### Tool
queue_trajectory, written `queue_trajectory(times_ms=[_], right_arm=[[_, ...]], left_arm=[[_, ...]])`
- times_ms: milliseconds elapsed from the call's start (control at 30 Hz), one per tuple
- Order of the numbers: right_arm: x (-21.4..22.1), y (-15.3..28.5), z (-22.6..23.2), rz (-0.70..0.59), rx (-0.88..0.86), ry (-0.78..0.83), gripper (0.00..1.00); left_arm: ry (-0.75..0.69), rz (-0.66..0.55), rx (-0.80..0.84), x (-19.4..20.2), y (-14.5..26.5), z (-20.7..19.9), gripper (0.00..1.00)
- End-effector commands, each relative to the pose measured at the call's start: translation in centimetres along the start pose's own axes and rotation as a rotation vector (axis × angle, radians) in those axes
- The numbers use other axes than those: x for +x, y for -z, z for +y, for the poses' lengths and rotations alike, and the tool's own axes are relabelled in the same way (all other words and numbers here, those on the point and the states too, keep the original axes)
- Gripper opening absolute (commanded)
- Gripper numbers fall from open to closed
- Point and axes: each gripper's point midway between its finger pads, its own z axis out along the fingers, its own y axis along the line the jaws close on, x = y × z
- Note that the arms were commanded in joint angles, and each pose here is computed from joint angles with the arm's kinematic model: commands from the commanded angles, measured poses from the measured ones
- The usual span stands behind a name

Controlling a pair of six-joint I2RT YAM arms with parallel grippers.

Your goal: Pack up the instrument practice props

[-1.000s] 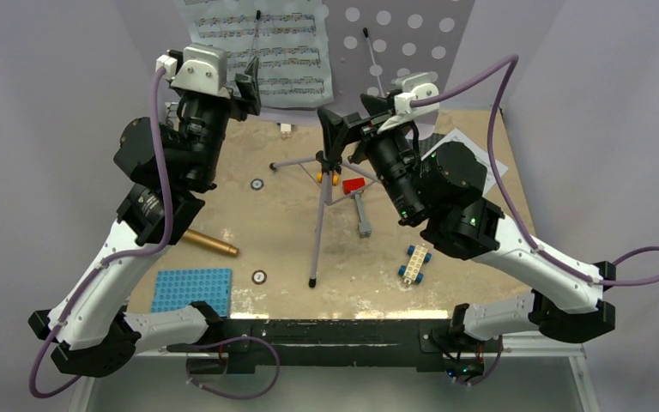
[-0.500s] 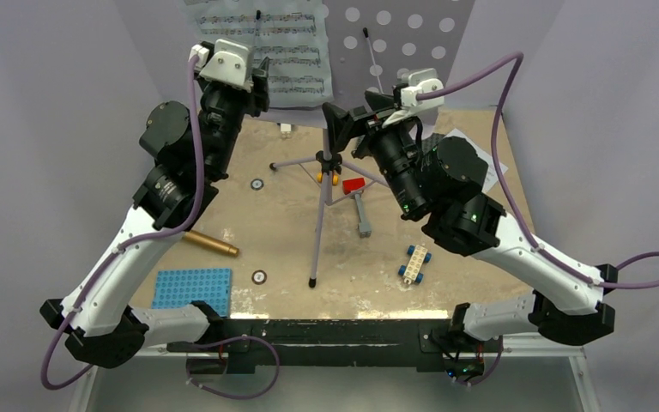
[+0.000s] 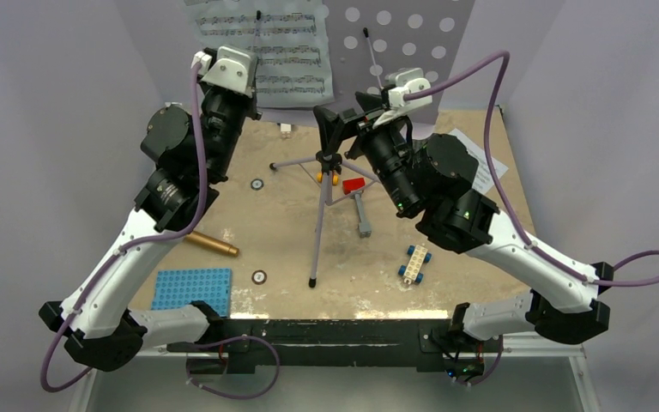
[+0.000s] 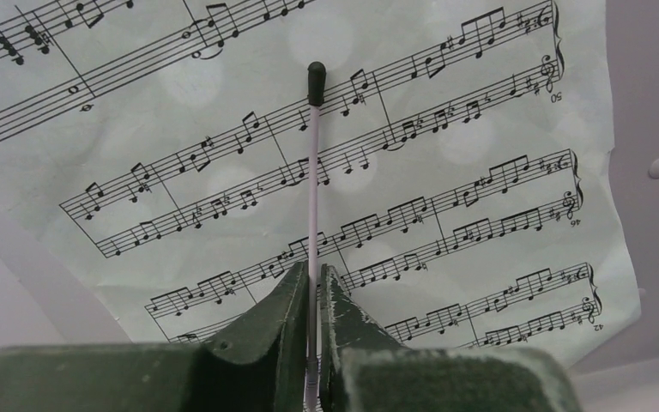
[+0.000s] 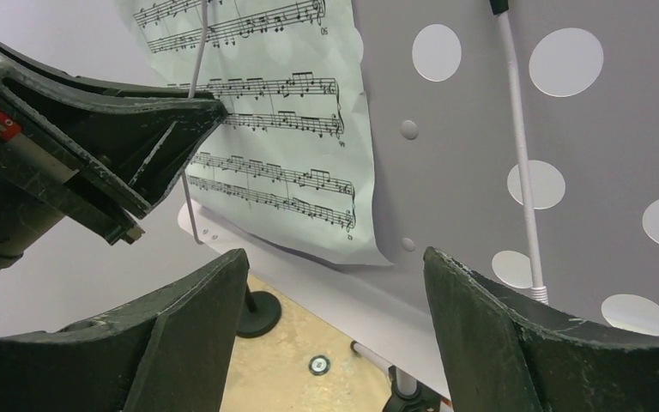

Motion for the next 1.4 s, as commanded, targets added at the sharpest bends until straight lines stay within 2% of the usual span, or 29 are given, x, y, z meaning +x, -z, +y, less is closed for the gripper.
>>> queue_trajectory(times_ms=[0, 100, 667, 1367], right_arm=[[-1.9, 0.2, 0.2, -0.043, -0.028, -0.029, 0.80], [-2.4, 0.1, 0.1, -0.053, -0.030, -0.029, 0.80], [-3.7, 0.3, -1.7, -0.082, -0.035, -0.051, 0.84], [-3.9, -2.0, -0.1, -0.110, -0.152, -0.024, 0.84]], left_arm=[[0.013, -0.078, 0.021, -2.1, 0.7, 0.4, 0.08], [0.018, -0.093, 0.033, -2.2, 1.1, 0.3, 0.00], [0.047, -0.155, 0.086, -3.0, 2.8, -0.2, 0.00], [0.037, -0.224, 0.143, -4.1, 4.6, -0.5, 0.00]])
